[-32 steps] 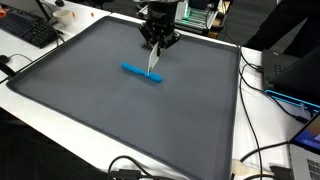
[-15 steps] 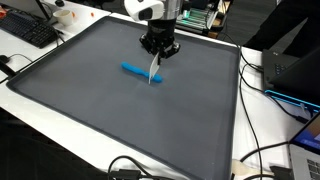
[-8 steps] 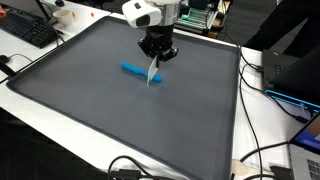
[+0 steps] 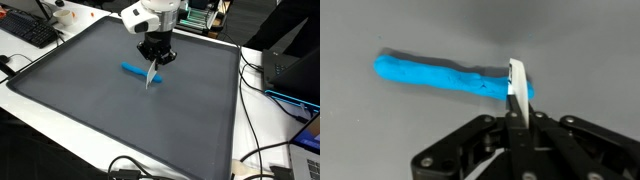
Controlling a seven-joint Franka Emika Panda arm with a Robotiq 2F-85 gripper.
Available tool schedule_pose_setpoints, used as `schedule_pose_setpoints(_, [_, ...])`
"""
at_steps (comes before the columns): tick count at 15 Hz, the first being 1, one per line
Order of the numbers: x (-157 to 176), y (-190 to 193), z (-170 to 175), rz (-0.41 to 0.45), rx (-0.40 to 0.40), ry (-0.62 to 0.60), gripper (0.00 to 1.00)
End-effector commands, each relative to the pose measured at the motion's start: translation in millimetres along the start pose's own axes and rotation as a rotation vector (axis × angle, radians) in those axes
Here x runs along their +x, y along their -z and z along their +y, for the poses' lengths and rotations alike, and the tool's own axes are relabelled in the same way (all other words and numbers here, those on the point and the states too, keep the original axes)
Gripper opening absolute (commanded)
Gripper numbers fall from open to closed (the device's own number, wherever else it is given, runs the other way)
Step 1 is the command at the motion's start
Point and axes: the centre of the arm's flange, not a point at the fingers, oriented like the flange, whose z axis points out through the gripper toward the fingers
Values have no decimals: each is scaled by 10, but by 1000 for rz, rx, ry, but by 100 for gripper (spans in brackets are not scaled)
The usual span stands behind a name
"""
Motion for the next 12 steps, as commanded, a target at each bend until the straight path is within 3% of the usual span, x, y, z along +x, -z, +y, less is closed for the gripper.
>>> schedule_pose_setpoints(1, [67, -87, -7, -22, -22, 12, 1])
schedule_pose_setpoints(12, [83, -315, 16, -38, -19, 6, 1])
